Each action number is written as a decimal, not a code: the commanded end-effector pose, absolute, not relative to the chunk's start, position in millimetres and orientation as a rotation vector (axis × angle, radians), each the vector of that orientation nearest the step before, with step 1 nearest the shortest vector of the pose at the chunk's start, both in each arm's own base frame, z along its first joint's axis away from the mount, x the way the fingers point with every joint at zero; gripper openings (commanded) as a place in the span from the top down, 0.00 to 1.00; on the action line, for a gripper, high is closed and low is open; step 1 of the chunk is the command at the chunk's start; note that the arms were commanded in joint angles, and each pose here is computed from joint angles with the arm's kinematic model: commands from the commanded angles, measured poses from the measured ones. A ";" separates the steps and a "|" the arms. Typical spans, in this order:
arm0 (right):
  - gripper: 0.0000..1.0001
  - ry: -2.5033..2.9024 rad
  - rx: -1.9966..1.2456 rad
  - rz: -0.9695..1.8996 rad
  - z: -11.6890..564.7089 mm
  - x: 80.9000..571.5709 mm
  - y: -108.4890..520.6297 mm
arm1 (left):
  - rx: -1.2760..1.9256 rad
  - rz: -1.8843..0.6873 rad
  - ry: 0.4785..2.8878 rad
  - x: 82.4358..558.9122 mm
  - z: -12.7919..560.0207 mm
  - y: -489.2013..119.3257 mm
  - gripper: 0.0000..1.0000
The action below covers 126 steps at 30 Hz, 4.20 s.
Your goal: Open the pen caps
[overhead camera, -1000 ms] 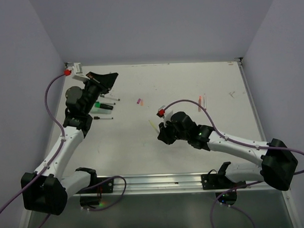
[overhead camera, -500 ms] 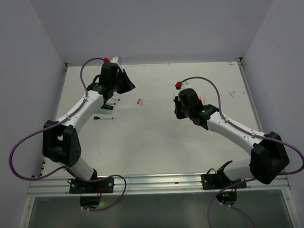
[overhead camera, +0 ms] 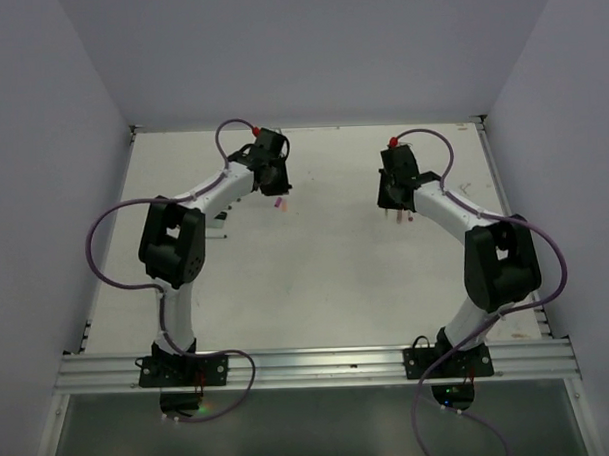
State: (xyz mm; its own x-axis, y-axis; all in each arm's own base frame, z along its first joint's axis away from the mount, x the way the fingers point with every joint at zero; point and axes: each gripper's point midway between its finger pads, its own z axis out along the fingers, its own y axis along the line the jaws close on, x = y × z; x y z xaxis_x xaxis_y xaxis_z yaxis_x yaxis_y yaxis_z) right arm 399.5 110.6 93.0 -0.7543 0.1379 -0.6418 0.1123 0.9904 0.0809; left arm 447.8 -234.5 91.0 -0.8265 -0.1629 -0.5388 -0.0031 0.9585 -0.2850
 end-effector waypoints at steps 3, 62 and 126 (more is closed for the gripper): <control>1.00 2.449 0.251 0.008 86.7 421.3 89.0 | -0.071 -0.260 2.529 457.5 82.7 -241.1 0.96; 0.41 2.360 0.207 0.014 150.4 427.0 63.4 | -0.165 -0.258 2.462 444.2 136.1 -238.2 0.33; 0.01 2.000 -0.032 0.405 258.6 339.0 128.0 | -1.358 0.094 2.342 359.8 13.2 27.8 0.67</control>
